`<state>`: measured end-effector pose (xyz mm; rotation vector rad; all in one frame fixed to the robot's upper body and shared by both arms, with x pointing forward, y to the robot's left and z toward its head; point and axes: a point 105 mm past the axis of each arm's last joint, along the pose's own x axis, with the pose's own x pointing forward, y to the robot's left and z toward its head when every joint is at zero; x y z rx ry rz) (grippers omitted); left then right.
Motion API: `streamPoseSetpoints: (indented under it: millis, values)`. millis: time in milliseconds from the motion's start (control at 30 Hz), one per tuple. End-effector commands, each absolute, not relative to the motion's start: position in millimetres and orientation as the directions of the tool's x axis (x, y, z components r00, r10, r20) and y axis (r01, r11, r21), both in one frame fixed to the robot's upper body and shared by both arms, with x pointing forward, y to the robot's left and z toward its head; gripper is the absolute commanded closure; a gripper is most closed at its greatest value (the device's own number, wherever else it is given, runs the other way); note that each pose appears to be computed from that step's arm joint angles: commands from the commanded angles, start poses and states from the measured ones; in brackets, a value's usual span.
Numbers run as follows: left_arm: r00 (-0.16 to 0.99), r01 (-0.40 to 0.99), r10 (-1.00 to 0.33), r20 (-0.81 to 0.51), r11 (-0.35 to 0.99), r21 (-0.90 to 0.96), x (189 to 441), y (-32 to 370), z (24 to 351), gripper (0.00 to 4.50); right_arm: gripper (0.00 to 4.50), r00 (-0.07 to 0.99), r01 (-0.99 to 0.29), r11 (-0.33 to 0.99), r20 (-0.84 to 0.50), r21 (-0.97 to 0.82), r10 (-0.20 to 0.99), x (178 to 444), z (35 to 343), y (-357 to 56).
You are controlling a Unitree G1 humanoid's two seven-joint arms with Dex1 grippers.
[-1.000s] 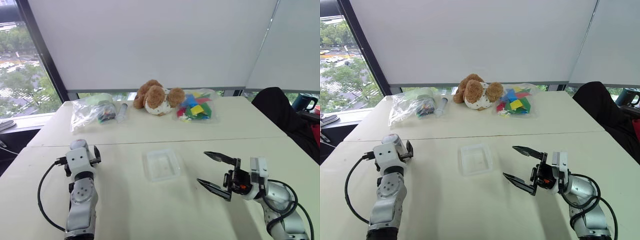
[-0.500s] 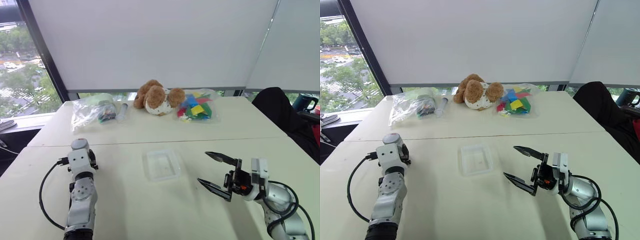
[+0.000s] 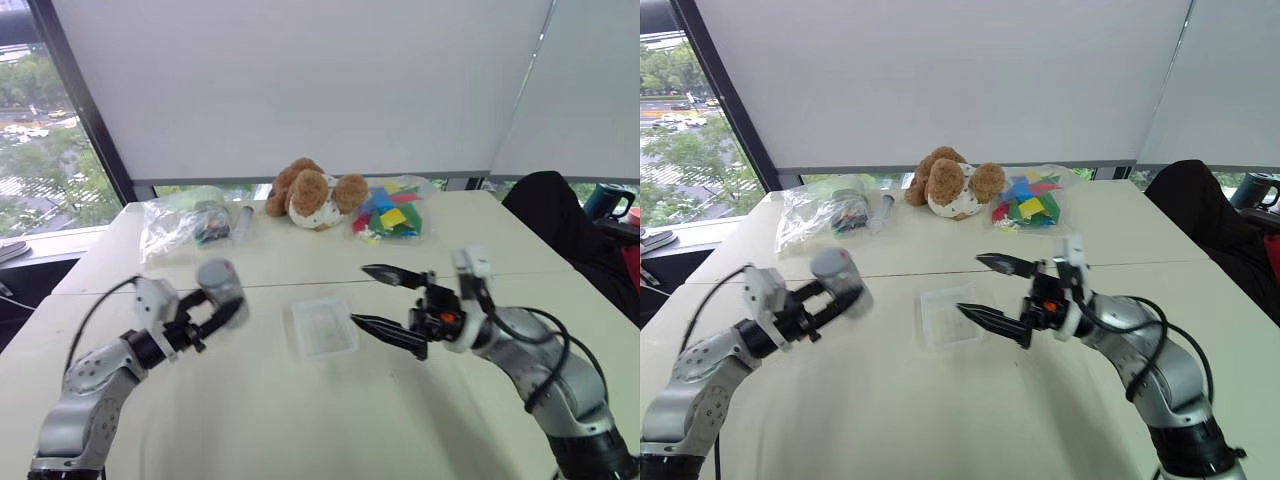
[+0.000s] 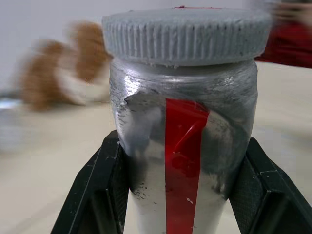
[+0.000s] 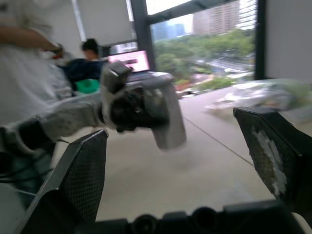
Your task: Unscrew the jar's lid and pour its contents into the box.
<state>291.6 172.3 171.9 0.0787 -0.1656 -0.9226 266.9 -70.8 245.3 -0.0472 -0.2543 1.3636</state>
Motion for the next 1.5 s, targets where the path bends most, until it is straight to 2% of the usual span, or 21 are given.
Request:
streamPoseSetpoints:
  millis: [33,300,700,800,900,1000,1133,1300,1400,1500]
  values:
    - [0.457,0.865,-0.885,0.082,0.464,0.192,279.8,147.4,182.7,2.45,0.0,0.11,-0.975,0.135,0.146,-0.176,0.983,261.7,260.5,-43.4]
    - [0.359,0.905,-0.93,0.082,0.368,0.212,273.0,111.1,181.8,2.45,0.0,0.079,-0.976,0.086,0.046,-0.201,0.996,272.3,262.5,2.7]
    - [0.358,0.9,-0.928,0.098,0.371,0.229,269.3,103.0,186.0,2.45,0.0,0.063,-0.977,0.052,-0.048,-0.208,0.997,277.1,250.5,9.9]
    - [0.36,0.898,-0.927,0.103,0.374,0.23,268.6,100.3,190.6,2.45,0.77,0.057,-0.976,0.041,-0.066,-0.213,0.996,277.0,246.5,7.8]
    - [0.357,0.899,-0.928,0.103,0.371,0.23,268.1,97.8,193.8,2.45,2.13,0.051,-0.975,0.036,-0.066,-0.219,0.997,277.2,246.2,6.3]
    - [0.354,0.9,-0.93,0.096,0.367,0.234,268.2,96.2,196.6,2.45,2.12,0.035,-0.974,0.022,-0.055,-0.226,0.998,276.1,248.8,3.8]
    - [0.32,0.913,-0.944,0.077,0.33,0.24,265.9,94.4,199.5,2.45,2.12,-0.099,-0.96,-0.12,-0.093,-0.254,0.991,262.8,245.5,-3.0]
    - [0.144,0.96,-0.989,0.036,0.149,0.236,248.4,85.9,200.0,2.45,2.12,-0.38,-0.885,-0.416,-0.191,-0.21,0.905,242.8,241.6,-15.8]
    - [0.066,0.97,-0.998,0.011,0.067,0.233,239.6,83.7,197.0,2.45,2.12,-0.444,-0.849,-0.487,-0.222,-0.205,0.868,243.8,244.7,-18.7]
    - [0.04,0.974,-0.999,0.008,0.041,0.221,236.4,84.7,194.5,2.45,2.12,-0.472,-0.83,-0.518,-0.236,-0.207,0.85,246.3,248.6,-19.9]
